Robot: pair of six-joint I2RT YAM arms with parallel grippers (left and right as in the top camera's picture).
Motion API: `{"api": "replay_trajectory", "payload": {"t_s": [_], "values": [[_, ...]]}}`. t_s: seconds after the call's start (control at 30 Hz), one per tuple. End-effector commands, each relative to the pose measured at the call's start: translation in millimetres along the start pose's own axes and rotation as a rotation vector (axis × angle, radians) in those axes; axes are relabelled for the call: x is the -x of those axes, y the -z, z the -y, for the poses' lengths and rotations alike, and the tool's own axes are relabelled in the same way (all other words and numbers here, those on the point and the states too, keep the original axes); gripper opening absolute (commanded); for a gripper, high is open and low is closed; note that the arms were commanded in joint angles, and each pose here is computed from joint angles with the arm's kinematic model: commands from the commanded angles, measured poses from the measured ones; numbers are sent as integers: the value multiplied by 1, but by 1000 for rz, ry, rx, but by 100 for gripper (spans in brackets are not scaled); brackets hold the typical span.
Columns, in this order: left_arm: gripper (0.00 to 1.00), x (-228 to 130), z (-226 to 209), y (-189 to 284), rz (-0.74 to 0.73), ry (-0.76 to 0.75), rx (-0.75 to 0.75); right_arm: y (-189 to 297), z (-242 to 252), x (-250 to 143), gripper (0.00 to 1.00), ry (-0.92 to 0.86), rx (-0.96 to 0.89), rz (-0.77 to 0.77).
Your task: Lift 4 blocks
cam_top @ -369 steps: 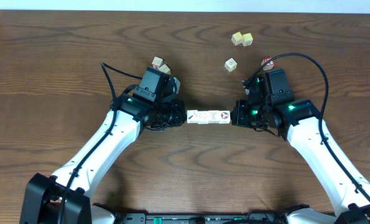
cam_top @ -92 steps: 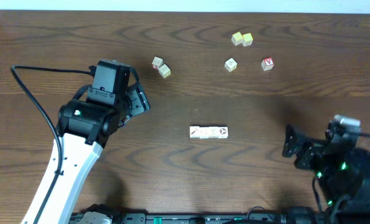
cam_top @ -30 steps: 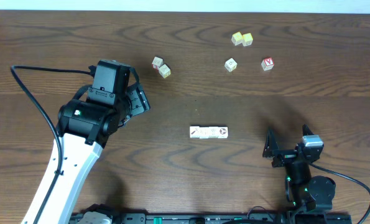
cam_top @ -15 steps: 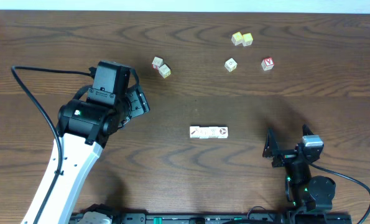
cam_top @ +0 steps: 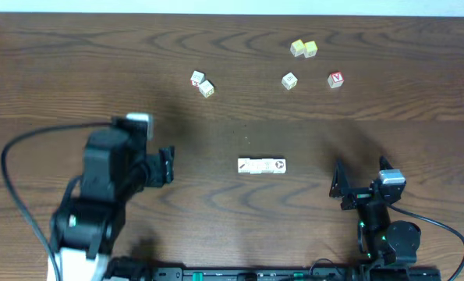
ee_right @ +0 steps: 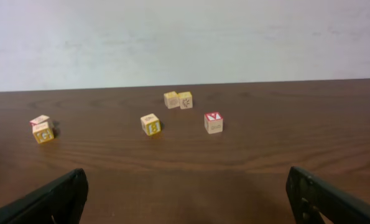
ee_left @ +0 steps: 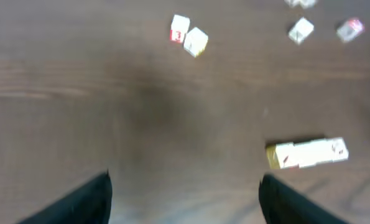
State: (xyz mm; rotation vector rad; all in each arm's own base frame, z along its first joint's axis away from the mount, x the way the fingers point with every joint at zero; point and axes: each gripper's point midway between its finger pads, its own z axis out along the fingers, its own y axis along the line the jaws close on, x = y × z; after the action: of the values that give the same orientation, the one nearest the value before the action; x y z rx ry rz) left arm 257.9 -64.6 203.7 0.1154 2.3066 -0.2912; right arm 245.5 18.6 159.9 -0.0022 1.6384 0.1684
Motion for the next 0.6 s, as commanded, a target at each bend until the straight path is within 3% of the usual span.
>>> {"api": "replay_trajectory", "payload": {"t_s": [0.0,0.2,0.27,0.57], "values": [[76,-17,2,7,134,-103,-56,0,1,-1,99,12,-2,1],[76,-19,1,21,399,-185,-65,0,1,-1,99,12,-2,1],[76,-21,8,22,462,-264,-99,0,1,-1,99,12,-2,1],[76,-10,9,24,693,-324,-93,0,1,-1,99,12,-2,1]]}}
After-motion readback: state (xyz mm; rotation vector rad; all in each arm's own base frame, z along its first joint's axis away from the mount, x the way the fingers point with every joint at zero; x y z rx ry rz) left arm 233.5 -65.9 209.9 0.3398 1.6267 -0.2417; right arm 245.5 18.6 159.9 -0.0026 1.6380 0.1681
